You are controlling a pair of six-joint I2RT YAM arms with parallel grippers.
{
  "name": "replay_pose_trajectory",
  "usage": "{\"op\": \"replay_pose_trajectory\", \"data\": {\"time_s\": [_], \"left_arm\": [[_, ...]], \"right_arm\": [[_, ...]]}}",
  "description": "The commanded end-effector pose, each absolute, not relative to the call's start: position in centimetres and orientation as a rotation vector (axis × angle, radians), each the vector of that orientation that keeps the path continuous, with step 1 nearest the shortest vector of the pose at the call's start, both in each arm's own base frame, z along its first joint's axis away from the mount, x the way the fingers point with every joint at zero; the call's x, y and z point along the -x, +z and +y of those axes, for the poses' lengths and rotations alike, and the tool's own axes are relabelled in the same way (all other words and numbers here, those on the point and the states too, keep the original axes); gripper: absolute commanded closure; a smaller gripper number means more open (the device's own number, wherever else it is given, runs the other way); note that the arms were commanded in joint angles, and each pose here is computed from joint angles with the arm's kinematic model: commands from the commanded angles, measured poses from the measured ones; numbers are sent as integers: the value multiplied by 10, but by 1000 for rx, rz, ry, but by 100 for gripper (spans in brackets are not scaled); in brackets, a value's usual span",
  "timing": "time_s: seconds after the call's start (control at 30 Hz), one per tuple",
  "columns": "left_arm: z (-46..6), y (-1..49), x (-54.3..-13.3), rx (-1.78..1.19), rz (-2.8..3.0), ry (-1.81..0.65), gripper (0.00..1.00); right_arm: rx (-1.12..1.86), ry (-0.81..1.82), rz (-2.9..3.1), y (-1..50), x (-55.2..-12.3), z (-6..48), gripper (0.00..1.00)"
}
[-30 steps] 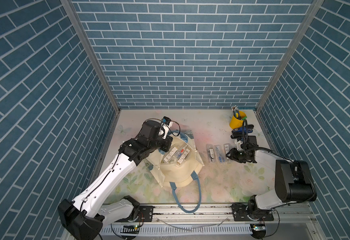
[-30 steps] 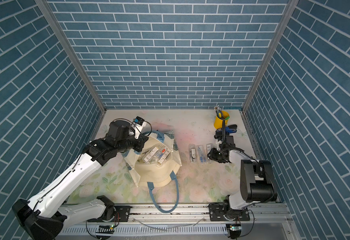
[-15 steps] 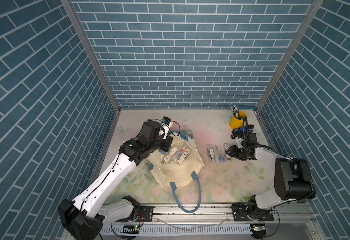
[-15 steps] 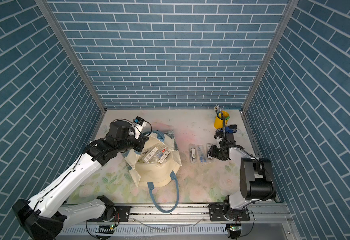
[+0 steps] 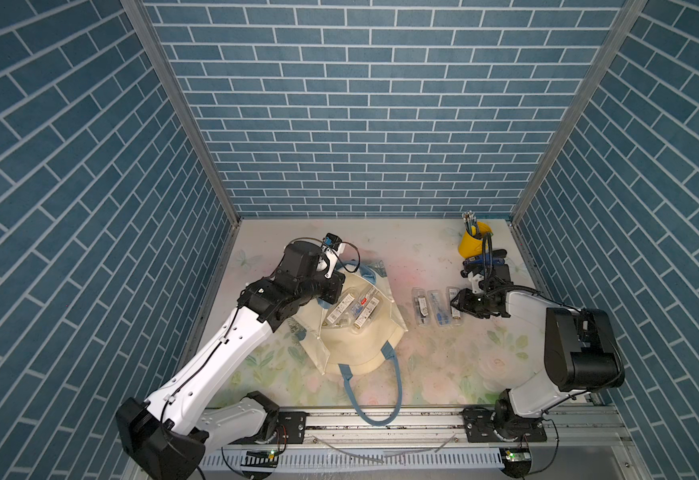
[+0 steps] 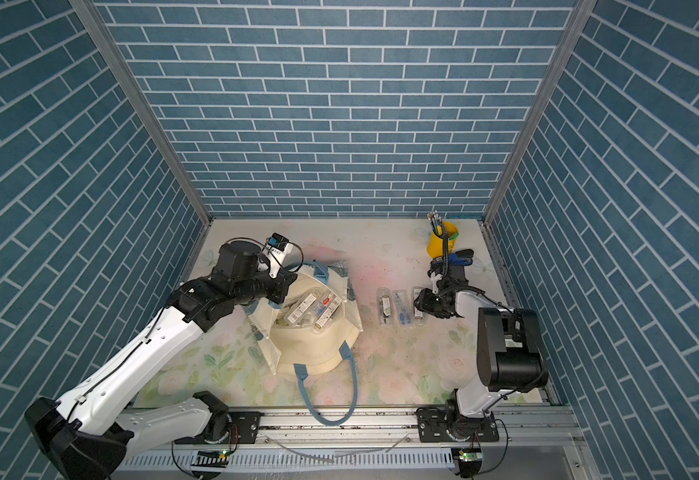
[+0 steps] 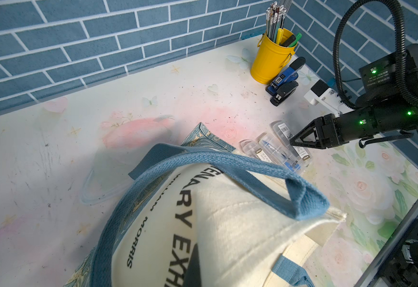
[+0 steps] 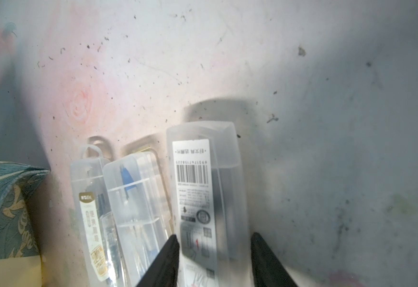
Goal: Take out the compass set from the canvas bag
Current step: Place the compass set at the center of the board, then adjust the canvas bag at the center of the board.
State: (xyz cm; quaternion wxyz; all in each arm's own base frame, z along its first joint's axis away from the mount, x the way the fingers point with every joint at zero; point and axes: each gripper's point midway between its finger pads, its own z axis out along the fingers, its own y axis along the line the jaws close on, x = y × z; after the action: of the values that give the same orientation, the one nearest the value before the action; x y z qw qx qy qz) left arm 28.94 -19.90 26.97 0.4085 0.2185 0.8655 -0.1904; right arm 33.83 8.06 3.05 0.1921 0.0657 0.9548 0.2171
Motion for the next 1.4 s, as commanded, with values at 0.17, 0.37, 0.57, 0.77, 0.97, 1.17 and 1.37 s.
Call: {"op": "replay_pose_trajectory", "data": {"time_s": [0.17,0.37,0.57,0.77,0.97,1.17,1.37], "left_arm": [[-203,290,-292,-537,2100,-521,100],[-202,290,-291,-535,2105,-520,100],[-200,292,-290,-542,2121,-509,100],[-198,292,-286,-552,2146,-500,100],[-194,291,-282,-557,2164,-484,100],[-193,294,-278,-562,2171,-484,100],[-192,291,-275,-566,2178,-484,100]], "right_arm": [[-133,653,2648,40,-346,91,53],[-79,622,2611,59,-340,92,52],[121,564,2487,122,-326,116,51],[568,616,2102,216,-293,201,50],[937,656,1734,281,-242,283,46],[1151,502,1634,282,-238,337,40],[1184,426,1675,271,-259,361,56]]}}
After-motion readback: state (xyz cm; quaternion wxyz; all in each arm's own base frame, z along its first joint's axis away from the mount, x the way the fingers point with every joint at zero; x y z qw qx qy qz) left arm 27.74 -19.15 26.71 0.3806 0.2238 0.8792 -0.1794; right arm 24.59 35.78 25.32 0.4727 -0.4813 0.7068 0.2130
